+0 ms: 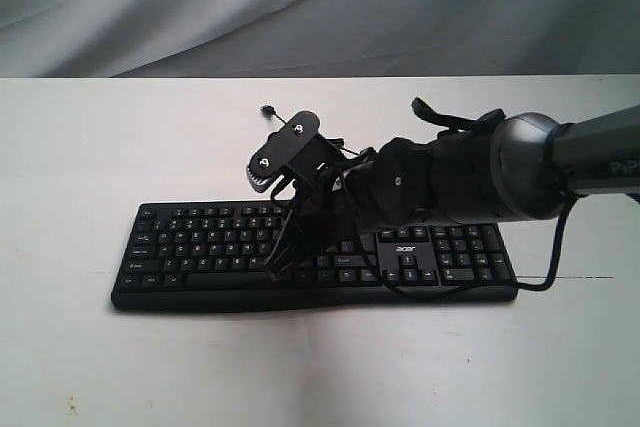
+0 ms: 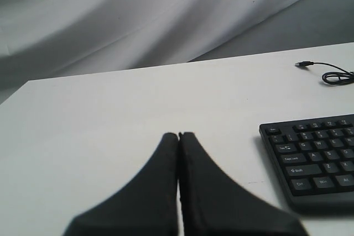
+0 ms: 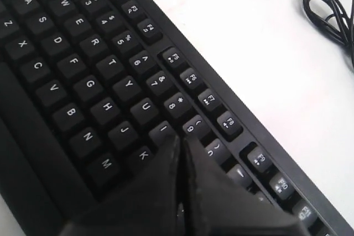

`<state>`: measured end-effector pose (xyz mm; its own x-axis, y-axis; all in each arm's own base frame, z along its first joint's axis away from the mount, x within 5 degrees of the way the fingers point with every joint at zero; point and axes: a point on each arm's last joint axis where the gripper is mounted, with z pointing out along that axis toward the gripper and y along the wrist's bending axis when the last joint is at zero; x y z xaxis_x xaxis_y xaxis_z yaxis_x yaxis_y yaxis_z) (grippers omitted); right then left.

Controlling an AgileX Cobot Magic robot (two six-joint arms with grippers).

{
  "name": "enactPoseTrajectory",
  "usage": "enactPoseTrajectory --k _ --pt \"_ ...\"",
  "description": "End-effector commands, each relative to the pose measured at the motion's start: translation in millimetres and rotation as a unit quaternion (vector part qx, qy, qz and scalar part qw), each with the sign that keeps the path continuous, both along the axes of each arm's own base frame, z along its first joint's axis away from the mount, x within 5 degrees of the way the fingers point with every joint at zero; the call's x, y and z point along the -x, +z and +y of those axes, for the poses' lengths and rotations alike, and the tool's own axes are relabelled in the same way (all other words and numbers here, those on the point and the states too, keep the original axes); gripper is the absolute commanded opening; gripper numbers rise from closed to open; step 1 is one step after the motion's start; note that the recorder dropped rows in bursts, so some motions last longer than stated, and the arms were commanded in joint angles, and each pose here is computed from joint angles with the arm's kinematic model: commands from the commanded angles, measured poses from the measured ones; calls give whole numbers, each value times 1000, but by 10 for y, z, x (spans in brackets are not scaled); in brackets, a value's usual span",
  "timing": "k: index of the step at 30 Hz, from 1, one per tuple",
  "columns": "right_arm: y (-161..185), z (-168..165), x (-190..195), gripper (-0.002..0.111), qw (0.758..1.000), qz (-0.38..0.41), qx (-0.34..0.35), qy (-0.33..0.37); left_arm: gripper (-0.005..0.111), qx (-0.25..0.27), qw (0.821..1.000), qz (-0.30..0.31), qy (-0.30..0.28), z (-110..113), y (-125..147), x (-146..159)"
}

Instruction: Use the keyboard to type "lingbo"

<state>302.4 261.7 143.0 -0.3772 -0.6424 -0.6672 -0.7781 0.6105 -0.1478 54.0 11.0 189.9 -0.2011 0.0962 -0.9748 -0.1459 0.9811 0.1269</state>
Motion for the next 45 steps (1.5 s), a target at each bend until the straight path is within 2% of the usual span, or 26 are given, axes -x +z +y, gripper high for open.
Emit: enactPoseTrajectory --k 1,16,45 --pt "-114 -3 -21 0 1000 -16 18 10 0 2 1000 -5 -4 -6 -4 -1" --pt "-127 106 69 0 999 -21 21 32 0 2 1000 -5 -4 -6 -4 -1" --pt "-316 21 52 0 998 -34 37 22 0 2 1000 -5 -4 -6 -4 -1"
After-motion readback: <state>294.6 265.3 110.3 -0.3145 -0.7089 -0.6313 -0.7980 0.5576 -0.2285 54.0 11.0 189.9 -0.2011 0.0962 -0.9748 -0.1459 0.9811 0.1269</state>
